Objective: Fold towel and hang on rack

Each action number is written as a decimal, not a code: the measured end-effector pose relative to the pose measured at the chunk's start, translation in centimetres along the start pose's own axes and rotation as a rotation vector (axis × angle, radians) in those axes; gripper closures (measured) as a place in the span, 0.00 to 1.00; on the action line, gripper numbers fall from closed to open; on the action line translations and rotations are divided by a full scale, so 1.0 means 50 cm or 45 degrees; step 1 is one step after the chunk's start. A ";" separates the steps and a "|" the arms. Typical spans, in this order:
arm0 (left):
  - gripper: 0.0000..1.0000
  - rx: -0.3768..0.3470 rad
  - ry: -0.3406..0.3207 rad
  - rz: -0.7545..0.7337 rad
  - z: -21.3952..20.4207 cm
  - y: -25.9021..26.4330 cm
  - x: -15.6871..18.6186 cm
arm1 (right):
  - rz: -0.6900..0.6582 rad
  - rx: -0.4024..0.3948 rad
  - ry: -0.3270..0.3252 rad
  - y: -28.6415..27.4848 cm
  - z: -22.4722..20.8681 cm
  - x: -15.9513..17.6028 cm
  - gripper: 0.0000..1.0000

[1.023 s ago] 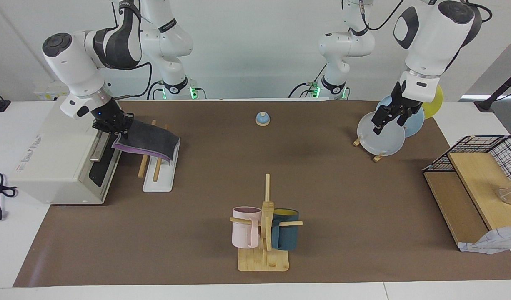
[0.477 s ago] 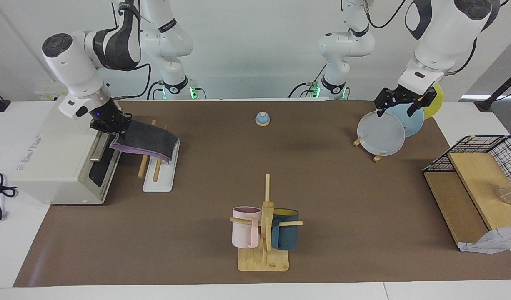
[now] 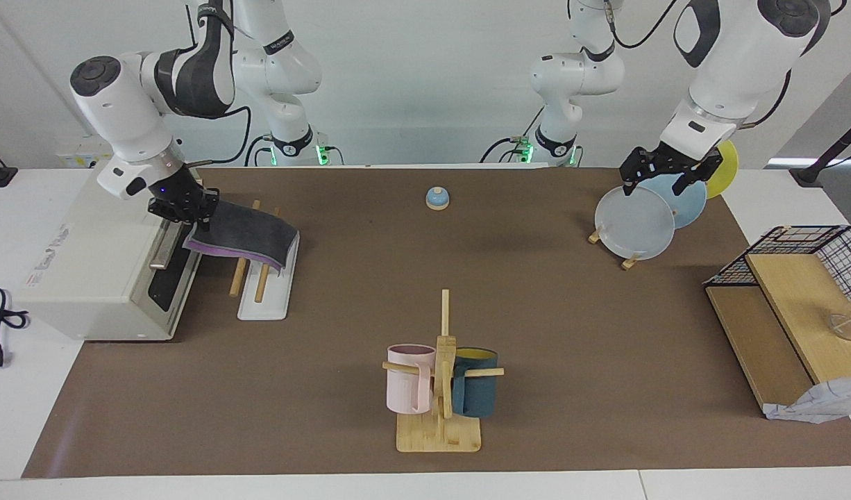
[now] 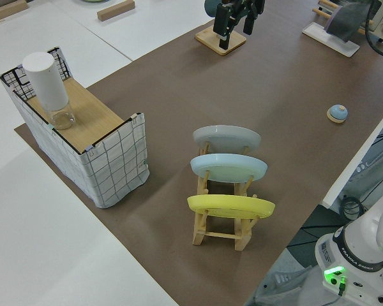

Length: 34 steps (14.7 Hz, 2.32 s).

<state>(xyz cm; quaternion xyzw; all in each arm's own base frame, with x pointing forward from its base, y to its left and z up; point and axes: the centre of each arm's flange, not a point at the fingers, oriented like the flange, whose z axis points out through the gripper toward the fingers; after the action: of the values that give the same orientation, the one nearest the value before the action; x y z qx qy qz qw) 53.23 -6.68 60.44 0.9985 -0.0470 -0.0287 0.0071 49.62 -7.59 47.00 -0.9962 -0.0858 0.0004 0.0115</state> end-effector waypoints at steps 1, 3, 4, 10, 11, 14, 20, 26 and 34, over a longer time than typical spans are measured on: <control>0.00 -0.007 0.006 0.000 -0.005 0.001 0.000 | 0.000 0.000 0.000 0.000 0.000 0.000 0.41; 0.00 -0.011 0.021 -0.001 -0.015 0.001 0.001 | 0.000 0.000 -0.001 0.000 0.000 0.000 0.19; 0.00 -0.011 0.023 -0.002 -0.017 0.000 0.001 | -0.001 0.000 -0.001 0.000 0.000 0.000 0.08; 0.00 -0.012 0.028 -0.007 -0.019 -0.005 0.001 | 0.004 -0.004 0.006 -0.026 -0.122 0.025 0.00; 0.00 -0.012 0.028 -0.008 -0.019 -0.005 0.001 | 0.029 0.000 -0.008 -0.038 -0.167 0.028 0.00; 0.00 -0.012 0.027 -0.008 -0.019 -0.006 0.001 | 0.101 -0.005 -0.036 -0.056 -0.298 0.039 0.00; 0.00 -0.012 0.027 -0.014 -0.019 -0.010 0.001 | 0.185 -0.024 -0.166 -0.042 -0.296 0.066 0.00; 0.00 -0.012 0.027 -0.014 -0.019 -0.010 0.001 | 0.187 -0.016 -0.259 -0.081 -0.308 0.077 0.00; 0.00 -0.012 0.027 -0.014 -0.019 -0.010 0.001 | 0.249 -0.026 -0.256 -0.077 -0.309 0.077 0.00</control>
<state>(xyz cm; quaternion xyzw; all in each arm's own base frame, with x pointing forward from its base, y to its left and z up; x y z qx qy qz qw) 53.39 -6.18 61.38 0.9989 -0.0414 -0.0182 0.0122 52.79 -3.47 62.55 -0.9948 0.0109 0.1007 -0.0075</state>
